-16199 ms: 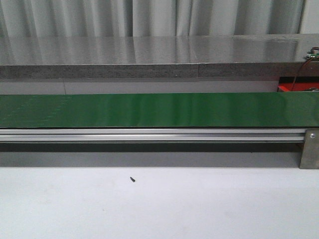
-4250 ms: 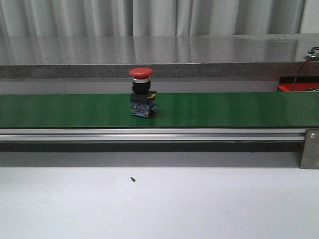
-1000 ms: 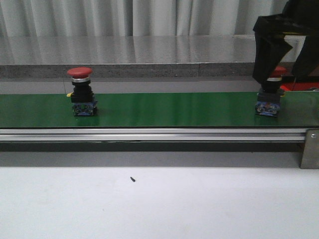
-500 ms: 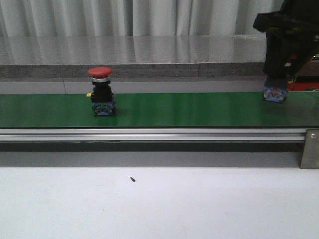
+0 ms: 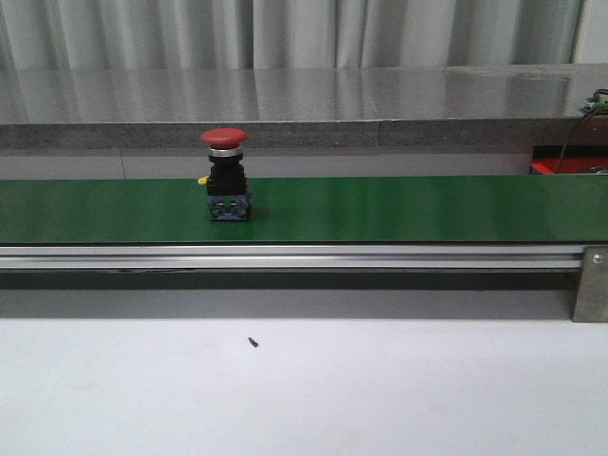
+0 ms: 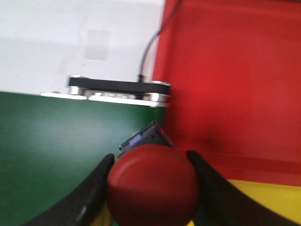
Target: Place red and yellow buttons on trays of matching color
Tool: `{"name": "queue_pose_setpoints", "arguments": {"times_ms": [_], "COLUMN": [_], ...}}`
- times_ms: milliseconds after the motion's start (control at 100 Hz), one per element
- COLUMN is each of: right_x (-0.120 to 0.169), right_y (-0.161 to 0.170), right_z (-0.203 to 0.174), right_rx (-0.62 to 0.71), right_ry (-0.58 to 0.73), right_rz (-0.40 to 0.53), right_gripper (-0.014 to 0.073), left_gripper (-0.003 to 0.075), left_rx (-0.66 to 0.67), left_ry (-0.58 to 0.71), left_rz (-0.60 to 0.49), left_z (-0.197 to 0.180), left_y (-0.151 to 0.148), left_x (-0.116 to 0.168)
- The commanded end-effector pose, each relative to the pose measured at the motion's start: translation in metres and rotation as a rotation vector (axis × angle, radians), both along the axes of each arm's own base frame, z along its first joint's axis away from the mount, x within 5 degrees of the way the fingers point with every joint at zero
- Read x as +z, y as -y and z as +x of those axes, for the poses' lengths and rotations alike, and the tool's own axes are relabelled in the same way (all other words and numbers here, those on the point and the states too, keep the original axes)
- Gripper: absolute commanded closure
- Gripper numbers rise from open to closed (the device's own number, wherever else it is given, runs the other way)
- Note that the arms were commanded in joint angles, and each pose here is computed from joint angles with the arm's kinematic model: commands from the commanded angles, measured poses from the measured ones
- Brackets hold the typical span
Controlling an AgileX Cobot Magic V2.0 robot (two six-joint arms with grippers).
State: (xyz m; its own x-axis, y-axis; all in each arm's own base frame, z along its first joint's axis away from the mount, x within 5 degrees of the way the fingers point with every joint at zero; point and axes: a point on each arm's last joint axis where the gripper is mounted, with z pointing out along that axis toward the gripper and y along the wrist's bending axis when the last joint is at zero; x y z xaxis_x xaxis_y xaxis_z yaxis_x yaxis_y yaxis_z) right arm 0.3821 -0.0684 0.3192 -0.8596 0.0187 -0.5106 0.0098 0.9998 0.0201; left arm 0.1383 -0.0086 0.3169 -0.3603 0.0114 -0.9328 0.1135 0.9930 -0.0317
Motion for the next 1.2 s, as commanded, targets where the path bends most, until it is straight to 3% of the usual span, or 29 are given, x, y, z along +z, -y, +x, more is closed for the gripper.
{"name": "queue_pose_setpoints", "arguments": {"times_ms": [0,130,390,890,960,1130,1190], "right_x": [0.014,-0.011,-0.05,-0.076,-0.076,-0.076,-0.074], "right_y": [0.023,0.043,0.051,0.055,0.054,0.054,0.054], "right_z": [0.001,0.014,0.037,0.048,0.047,0.046,0.046], "right_rx": [-0.056,-0.102,-0.114,-0.118,-0.118,-0.116,-0.115], "right_ry": [0.092,0.07,0.062,0.034,0.031,0.02,0.024], "right_rz": [-0.027,-0.026,-0.027,-0.022,-0.021,-0.019,-0.022], "right_gripper": [0.0444,0.0444,0.0444,0.0433,0.0376,0.0099,0.0038], "left_gripper": [0.074,0.074,0.074,0.074,0.074,0.074,0.074], "left_rx": [0.024,0.024,0.024,0.024,0.024,0.024,0.024], "left_ry": [0.097,0.097,0.097,0.097,0.097,0.097,0.097], "left_rz": [-0.016,-0.016,-0.016,-0.016,-0.016,-0.016,-0.016], "left_z": [0.002,0.002,0.002,0.002,0.002,0.002,0.002], "left_y": [-0.001,-0.001,-0.001,-0.001,-0.001,-0.001,-0.001], "left_x": [0.015,0.015,0.015,0.015,0.015,0.015,0.015]}}
